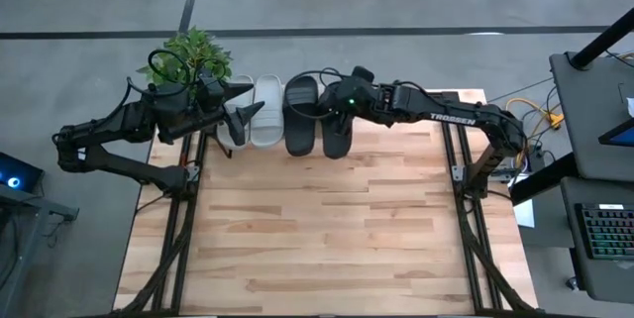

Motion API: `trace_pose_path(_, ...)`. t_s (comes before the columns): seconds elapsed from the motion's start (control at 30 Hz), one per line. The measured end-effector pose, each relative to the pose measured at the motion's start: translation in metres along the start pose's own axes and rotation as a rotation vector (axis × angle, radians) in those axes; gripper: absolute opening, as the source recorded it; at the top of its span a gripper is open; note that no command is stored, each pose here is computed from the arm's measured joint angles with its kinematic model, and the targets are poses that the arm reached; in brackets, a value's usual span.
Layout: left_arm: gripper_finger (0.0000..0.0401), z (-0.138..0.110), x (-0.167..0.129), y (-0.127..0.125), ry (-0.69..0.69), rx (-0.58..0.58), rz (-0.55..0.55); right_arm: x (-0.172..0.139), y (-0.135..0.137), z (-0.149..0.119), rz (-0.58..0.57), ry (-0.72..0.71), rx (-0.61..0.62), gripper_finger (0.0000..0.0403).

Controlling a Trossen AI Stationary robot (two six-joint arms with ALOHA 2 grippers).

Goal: Pick and place slides into the shelf
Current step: Adjust the right black slipper on the shelf

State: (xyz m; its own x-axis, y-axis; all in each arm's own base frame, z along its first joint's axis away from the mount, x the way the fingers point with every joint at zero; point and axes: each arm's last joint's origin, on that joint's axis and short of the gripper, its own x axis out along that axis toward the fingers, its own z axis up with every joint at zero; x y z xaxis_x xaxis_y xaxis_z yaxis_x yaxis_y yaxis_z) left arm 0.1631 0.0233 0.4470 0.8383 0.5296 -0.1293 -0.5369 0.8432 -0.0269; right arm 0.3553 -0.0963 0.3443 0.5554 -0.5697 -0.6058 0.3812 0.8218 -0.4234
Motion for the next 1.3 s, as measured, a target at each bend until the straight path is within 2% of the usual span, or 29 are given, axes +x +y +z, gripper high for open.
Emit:
trace_pose_path(0.3,0.0238,0.000,0.000,0.000,0.000,0.000,0.000,-0.025,-0.011,-0.001,-0.002,-0.022,0.020,0.0011)
trace_pose_path(0.47,0.0238,0.000,0.000,0.000,0.000,0.000,0.000,-0.027,-0.013,-0.001,-0.009,-0.026,0.030,0.0011)
trace_pose_path(0.87,0.0238,0.000,0.000,0.000,0.000,0.000,0.000,-0.023,-0.021,0.007,-0.051,-0.122,0.290,0.0011)
trace_pose_path(1.07,0.0238,0.000,0.000,0.000,0.000,0.000,0.000,-0.025,-0.021,0.008,-0.048,-0.132,0.304,0.0011)
trace_pose_path(1.3,0.0238,0.000,0.000,0.000,0.000,0.000,0.000,-0.025,-0.020,0.002,-0.035,-0.077,0.297,0.0011)
